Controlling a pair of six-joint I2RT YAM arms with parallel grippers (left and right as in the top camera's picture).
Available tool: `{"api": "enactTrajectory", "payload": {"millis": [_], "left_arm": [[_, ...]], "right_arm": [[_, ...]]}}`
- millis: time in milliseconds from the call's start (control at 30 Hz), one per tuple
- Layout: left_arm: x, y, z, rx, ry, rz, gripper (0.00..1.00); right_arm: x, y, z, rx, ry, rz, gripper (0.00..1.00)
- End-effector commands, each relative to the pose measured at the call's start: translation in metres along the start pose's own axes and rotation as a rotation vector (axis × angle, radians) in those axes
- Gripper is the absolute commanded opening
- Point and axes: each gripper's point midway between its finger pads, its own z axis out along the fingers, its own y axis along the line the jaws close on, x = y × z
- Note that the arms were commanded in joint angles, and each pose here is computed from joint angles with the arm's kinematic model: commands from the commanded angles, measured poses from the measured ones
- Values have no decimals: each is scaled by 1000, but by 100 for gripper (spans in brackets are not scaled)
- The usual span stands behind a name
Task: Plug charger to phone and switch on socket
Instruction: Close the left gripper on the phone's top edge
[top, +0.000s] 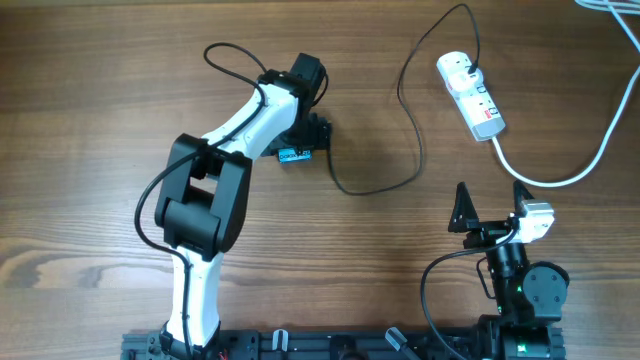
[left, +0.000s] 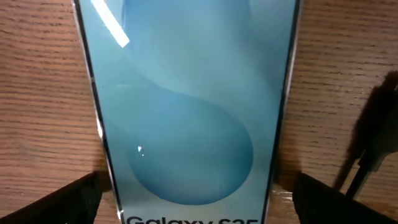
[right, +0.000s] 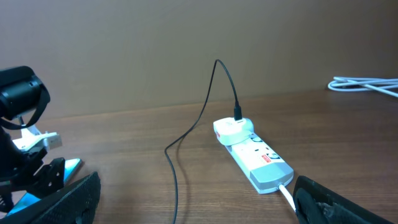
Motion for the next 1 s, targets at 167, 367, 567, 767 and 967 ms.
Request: {"api": "enactTrajectory", "payload": {"millis": [167,367,567,767,967], "left_arm": [[-28,13,4,40,-38,-52,100],[-31,13,4,45,-48,-53,100],[-31,12,4,47,-50,-53,100],[-30,13,4,44,-47,-53,100],[-31,12,4,45,-47,-52,100]], "right_arm": [[-1,-2,0,15,-5,13,100],[-1,-2,0,15,-4,13,100],[-1,-2,0,15,-4,13,100],[-1,-2,0,15,-5,13,100],[-1,-2,0,15,-4,13,100]]}}
